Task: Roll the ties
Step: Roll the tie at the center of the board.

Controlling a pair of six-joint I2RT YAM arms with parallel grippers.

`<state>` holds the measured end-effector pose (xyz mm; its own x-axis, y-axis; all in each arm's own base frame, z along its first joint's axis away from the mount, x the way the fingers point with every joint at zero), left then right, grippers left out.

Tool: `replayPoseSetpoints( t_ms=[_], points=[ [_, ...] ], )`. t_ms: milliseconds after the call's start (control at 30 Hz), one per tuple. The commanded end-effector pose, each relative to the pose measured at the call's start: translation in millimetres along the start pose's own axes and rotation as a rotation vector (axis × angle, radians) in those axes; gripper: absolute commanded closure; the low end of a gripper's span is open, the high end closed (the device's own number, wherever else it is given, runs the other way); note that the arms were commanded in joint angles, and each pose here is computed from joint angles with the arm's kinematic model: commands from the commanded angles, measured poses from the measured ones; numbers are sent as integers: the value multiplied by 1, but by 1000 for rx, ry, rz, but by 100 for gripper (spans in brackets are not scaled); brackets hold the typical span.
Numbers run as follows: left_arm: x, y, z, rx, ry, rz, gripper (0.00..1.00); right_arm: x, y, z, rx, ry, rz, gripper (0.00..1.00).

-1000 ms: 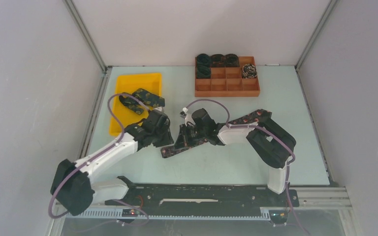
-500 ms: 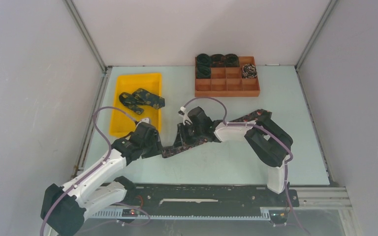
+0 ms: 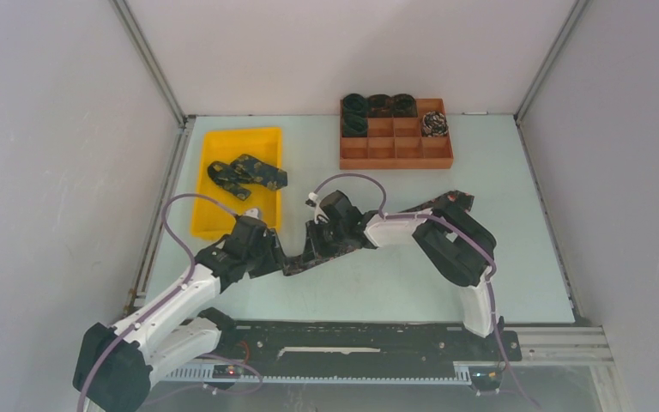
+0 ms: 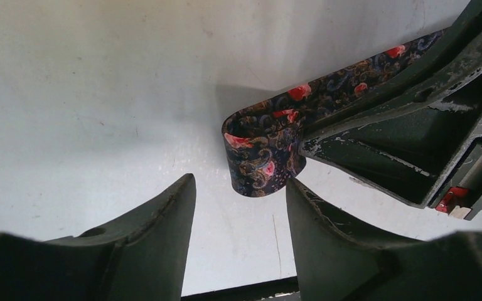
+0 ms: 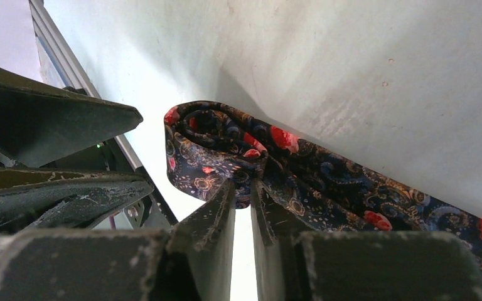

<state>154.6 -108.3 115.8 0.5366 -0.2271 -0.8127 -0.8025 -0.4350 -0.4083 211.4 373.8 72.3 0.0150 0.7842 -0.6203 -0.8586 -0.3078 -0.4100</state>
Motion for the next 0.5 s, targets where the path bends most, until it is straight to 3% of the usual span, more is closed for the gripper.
replayPoseSetpoints(
  t_ms=[0,467],
  points=[
    [4,-5,-5,8,49,-13,39,6,-13,6,-33,-14,-27,83],
    [17,-1,3,-49,57,14,44,16,-20,8,-46,-40,-9,85]
  ],
)
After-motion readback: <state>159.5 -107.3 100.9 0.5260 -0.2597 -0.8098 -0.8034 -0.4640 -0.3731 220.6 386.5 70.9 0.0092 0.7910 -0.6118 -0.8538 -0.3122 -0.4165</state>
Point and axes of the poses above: each gripper's point midway between its finger pads, its own x axis out along the fingers, its own z axis along the line the jaws close on, y = z × x, the point moved 7 cm from there along -x, back along the fingers, and after that the axes turned 8 degrees about -x, right-handed, at the moved point
